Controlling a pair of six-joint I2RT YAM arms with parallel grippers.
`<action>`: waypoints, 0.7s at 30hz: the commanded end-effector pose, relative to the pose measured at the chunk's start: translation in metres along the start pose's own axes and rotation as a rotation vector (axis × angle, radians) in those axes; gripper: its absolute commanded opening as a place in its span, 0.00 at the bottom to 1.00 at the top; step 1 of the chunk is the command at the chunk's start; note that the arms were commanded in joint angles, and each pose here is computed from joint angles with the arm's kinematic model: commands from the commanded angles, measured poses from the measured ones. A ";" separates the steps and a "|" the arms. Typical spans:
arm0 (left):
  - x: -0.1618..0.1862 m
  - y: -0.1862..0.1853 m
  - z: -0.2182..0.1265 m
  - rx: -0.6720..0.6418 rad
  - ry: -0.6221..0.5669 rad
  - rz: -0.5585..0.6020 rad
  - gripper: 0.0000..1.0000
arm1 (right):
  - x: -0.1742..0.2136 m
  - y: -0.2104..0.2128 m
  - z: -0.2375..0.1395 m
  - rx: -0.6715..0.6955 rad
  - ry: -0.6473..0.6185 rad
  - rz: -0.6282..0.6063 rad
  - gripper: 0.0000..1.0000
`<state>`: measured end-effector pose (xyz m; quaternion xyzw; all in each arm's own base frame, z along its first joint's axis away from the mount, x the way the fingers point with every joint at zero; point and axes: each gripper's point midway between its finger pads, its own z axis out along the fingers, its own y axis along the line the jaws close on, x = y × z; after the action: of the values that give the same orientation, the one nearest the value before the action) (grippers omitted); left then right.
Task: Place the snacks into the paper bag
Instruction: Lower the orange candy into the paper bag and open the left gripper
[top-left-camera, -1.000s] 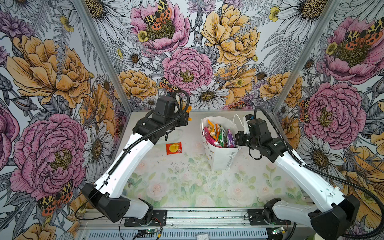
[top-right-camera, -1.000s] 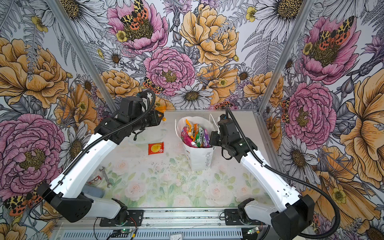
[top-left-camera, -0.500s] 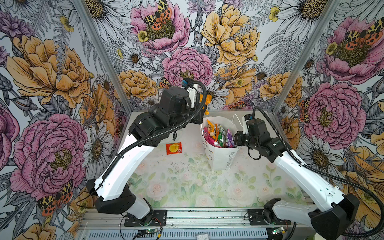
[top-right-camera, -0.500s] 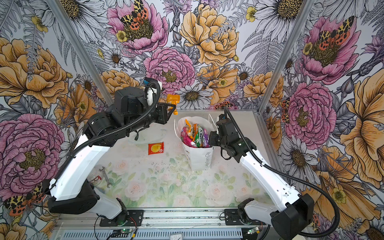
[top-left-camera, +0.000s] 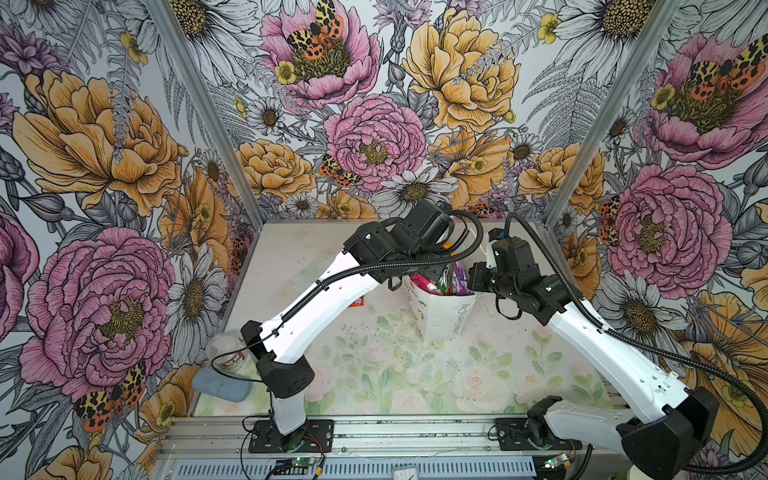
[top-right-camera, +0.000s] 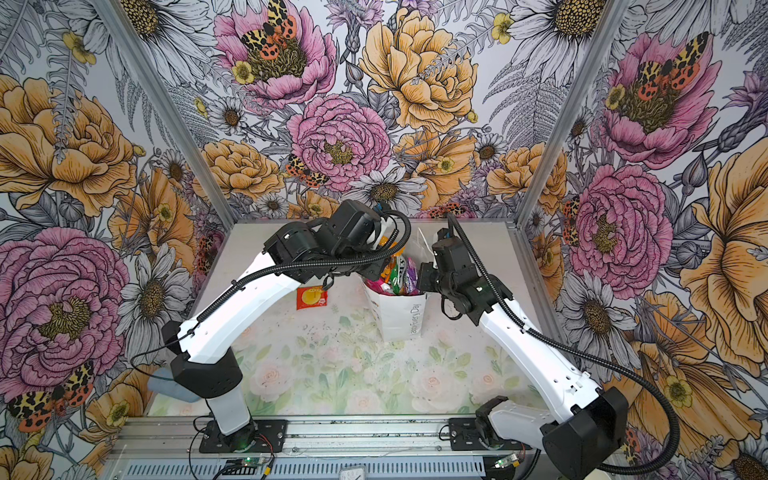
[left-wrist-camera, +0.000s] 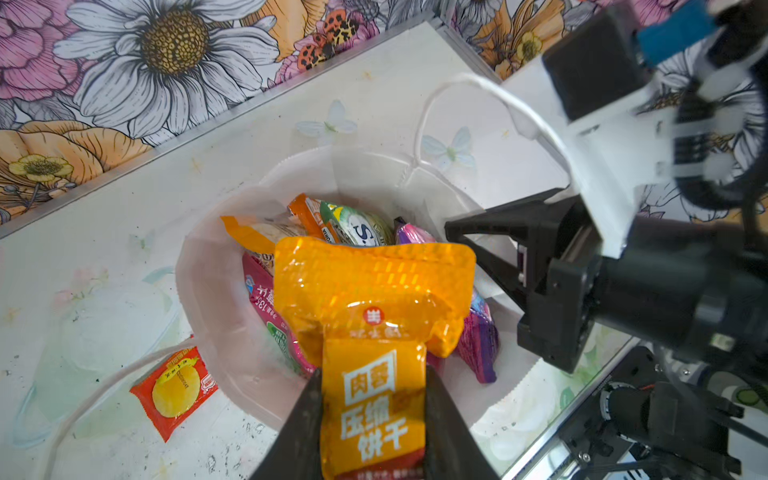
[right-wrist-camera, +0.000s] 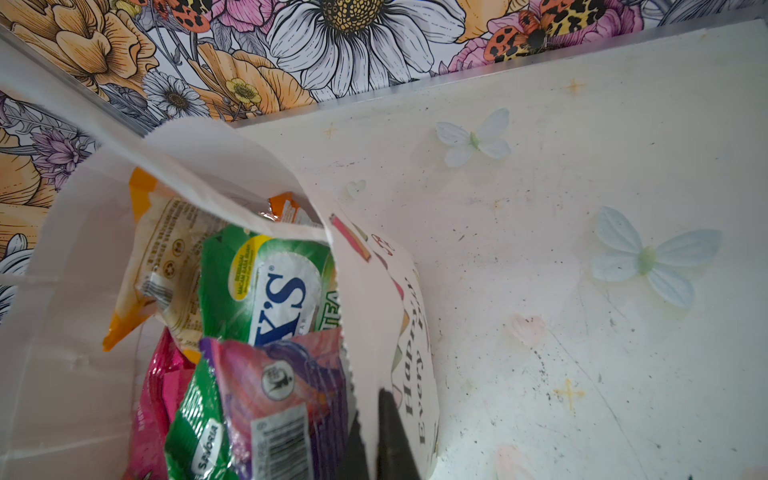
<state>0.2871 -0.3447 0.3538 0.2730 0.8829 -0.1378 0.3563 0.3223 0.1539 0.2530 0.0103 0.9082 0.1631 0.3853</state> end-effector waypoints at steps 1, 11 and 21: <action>0.010 0.002 0.002 0.032 0.045 0.010 0.28 | -0.022 0.009 -0.010 -0.030 -0.098 0.007 0.00; 0.039 0.010 0.047 0.025 0.187 -0.001 0.28 | -0.019 0.009 -0.008 -0.030 -0.088 0.012 0.00; 0.048 0.014 0.068 0.009 0.241 -0.008 0.30 | -0.017 0.009 -0.006 -0.030 -0.085 0.017 0.00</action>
<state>0.3037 -0.3478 0.2704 0.2833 0.9196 -0.1048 0.2511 0.3228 0.1539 0.2521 0.0161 0.9077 0.1631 0.3863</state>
